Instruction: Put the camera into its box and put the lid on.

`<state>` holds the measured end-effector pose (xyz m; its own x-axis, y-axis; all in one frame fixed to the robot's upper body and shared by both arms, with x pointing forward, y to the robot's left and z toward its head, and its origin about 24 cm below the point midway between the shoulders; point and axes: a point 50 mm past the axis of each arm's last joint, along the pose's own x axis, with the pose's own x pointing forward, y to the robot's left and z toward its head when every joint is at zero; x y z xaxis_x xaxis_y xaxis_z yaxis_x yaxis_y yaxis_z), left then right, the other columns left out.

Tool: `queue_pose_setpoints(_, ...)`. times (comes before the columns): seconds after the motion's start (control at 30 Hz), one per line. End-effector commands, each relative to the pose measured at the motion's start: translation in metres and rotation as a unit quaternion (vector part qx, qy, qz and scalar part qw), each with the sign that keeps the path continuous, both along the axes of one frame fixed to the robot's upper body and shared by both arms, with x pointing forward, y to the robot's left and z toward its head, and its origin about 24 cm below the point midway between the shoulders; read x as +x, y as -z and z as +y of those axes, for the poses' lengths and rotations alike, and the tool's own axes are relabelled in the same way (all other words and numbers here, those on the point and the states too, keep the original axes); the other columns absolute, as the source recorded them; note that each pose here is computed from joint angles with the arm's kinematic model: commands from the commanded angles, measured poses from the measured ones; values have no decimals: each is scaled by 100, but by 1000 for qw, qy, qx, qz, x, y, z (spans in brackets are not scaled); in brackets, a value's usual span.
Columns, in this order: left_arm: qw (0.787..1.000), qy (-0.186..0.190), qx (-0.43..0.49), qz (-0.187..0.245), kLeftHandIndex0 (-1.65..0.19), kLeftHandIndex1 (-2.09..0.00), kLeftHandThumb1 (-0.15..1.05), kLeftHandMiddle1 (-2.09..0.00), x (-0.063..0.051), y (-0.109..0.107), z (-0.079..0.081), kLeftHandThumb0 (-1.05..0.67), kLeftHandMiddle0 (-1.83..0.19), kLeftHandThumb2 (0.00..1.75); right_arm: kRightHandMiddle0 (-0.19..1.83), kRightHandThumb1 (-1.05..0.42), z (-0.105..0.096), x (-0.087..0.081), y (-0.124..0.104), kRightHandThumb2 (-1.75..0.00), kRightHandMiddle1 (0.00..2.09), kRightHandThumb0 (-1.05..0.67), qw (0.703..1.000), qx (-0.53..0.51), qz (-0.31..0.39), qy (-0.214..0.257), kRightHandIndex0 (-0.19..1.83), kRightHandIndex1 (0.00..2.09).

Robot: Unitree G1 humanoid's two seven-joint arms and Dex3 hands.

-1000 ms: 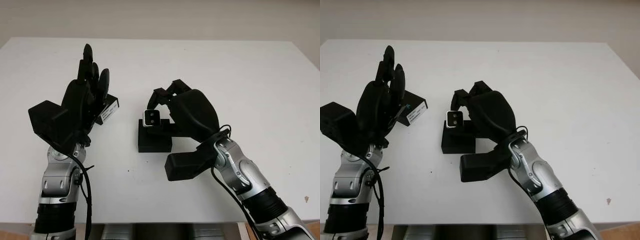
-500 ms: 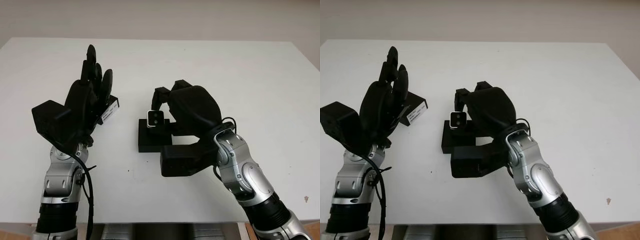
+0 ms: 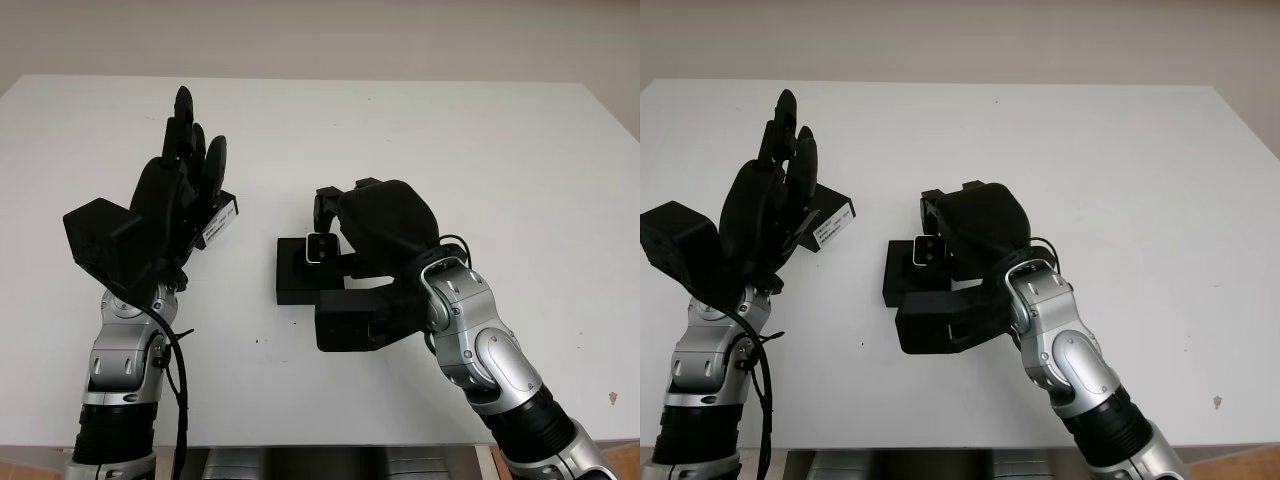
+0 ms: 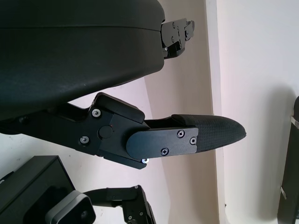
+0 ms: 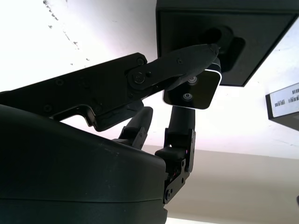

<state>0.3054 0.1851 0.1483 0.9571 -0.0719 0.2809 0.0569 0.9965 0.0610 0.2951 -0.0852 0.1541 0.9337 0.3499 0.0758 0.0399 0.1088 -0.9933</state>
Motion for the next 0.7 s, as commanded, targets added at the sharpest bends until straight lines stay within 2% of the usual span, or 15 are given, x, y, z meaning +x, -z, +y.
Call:
queue_pose_setpoints(0.0,1000,5,-3,-11,19,0,105,0,2,-5,-2,-83,19,50,33,-105,0,0,0,-9,197,-44,1000,16,4,4,39,63)
queue_pose_setpoints(0.33,1000,3,-5,-10,19,0,105,0,1,-4,-2,-83,19,50,33,-105,4,-1,2,-11,182,-46,999,49,18,-3,40,49)
queue_pose_setpoints(0.67,1000,1,-2,-11,19,0,105,0,1,-4,-1,-83,19,51,34,-105,6,-1,6,-12,180,-41,997,66,38,-22,44,43)
